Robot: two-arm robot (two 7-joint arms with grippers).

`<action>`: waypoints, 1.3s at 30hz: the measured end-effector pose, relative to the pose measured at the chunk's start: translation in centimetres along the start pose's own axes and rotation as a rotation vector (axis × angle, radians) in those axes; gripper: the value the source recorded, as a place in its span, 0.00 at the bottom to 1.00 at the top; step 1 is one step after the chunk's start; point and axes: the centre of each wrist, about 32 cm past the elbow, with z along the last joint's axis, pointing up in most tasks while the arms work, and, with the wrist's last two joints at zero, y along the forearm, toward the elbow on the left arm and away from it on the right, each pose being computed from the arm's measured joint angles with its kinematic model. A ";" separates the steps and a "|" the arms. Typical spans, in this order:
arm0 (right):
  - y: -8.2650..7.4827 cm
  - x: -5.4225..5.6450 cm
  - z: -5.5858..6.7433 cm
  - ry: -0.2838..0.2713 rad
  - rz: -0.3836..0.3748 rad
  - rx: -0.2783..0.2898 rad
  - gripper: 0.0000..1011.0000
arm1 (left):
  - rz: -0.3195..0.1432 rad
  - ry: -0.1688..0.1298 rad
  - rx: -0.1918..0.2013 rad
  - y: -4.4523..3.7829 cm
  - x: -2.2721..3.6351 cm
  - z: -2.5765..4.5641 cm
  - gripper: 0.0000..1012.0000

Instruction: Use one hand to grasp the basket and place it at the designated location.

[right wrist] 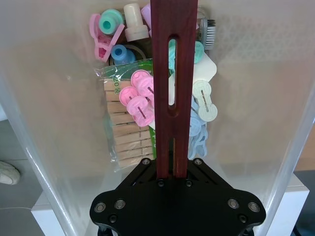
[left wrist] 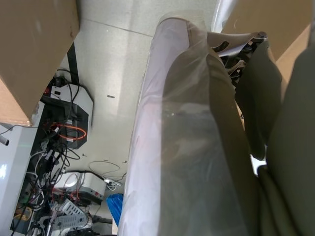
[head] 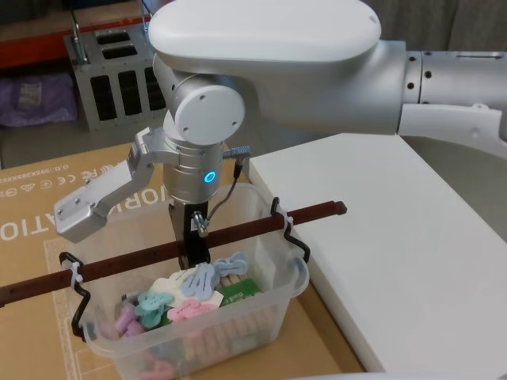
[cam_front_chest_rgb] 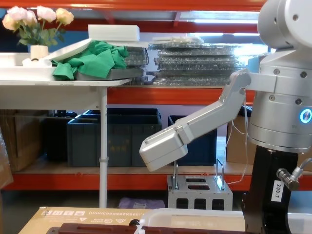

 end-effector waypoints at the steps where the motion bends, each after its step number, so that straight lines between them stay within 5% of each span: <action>1: 0.0 0.0 0.0 0.001 0.001 -0.001 0.00 | 0.000 0.000 0.000 0.00 0.00 0.00 0.00; 11: 0.2 0.0 0.0 0.003 0.005 -0.004 0.19 | 0.000 0.000 0.000 0.00 0.00 0.00 0.00; 31: 0.3 0.0 0.1 0.002 0.006 -0.004 0.84 | 0.000 0.000 0.000 0.00 0.00 0.00 0.00; 39: 0.3 -0.1 0.1 0.002 0.005 -0.005 0.99 | 0.000 0.000 0.000 0.00 0.00 0.00 0.00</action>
